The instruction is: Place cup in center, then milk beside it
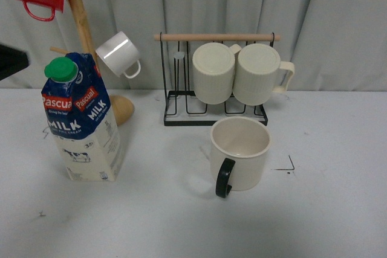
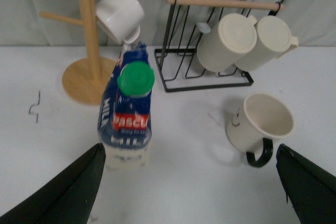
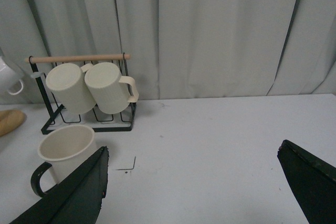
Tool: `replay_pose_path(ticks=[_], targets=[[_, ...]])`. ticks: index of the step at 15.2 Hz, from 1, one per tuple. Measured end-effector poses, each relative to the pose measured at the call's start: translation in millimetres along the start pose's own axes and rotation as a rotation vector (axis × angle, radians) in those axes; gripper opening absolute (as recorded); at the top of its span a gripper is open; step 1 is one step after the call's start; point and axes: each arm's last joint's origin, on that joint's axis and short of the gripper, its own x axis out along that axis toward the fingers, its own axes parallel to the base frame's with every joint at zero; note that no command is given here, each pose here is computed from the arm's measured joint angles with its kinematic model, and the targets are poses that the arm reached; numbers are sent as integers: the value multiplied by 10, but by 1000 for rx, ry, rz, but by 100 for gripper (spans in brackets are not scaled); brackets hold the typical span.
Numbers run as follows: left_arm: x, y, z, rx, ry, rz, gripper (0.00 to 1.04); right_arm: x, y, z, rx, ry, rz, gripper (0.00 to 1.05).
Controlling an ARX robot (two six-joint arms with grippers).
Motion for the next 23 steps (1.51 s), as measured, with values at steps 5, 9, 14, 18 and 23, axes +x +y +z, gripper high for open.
replay_pose_path(ticks=[5, 9, 14, 18, 23], targets=[[766, 257, 379, 46, 21, 25, 98, 0, 0, 0, 0, 0, 0, 98], [1060, 315, 422, 100, 22, 64, 98, 0, 0, 0, 0, 0, 0, 98], [1317, 404, 285, 148, 72, 133, 98, 0, 0, 0, 0, 0, 0, 98], [1433, 395, 170, 158, 94, 155, 98, 0, 0, 0, 0, 0, 0, 98], [1667, 387, -114, 167, 154, 208, 91, 0, 0, 0, 0, 0, 0, 98]])
